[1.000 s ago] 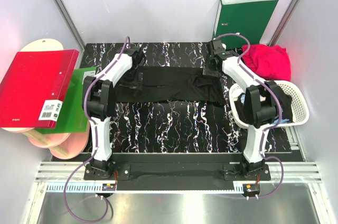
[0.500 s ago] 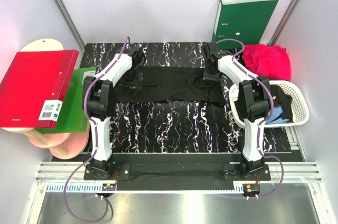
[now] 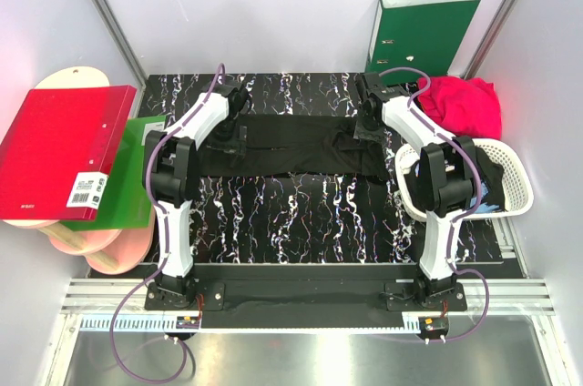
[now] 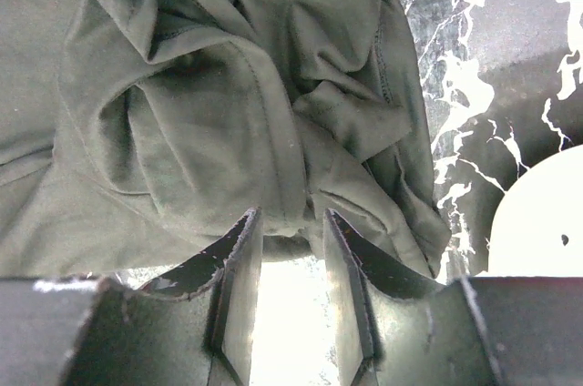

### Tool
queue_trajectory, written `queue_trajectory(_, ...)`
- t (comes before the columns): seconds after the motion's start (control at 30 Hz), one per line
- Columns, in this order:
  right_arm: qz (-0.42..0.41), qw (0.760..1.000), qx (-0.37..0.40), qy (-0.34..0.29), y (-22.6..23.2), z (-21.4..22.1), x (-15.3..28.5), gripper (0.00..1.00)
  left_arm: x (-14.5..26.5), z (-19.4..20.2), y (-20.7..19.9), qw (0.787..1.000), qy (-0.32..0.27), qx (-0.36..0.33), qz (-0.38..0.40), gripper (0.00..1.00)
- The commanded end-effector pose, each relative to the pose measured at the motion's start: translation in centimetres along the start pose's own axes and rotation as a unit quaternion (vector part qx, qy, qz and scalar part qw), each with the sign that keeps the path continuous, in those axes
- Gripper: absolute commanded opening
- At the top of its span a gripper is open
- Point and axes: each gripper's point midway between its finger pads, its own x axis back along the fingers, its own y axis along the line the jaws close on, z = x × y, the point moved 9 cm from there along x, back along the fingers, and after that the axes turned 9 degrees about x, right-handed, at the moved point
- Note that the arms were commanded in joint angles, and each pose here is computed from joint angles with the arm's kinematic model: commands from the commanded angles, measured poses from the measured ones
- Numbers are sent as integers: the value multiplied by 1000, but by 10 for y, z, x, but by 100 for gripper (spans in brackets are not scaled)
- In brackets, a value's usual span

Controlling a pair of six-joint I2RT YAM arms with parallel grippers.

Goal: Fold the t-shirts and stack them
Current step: Fold the other side of the tshirt into a rectangle

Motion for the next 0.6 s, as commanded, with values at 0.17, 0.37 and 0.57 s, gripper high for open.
queue_trajectory(0.17, -19, 1000, -19, -4, 0, -4, 12, 41, 3, -3, 0, 1000, -14, -4, 2, 99)
queue_trajectory(0.37, -30, 999, -23, 12, 5, -3, 1, 40, 3, -3, 0, 1000, -16, -3, 0, 99)
queue_trajectory(0.57, -45, 998, -24, 22, 9, -5, -16, 5, 3, -2, 2, 1000, -16, -4, -4, 99)
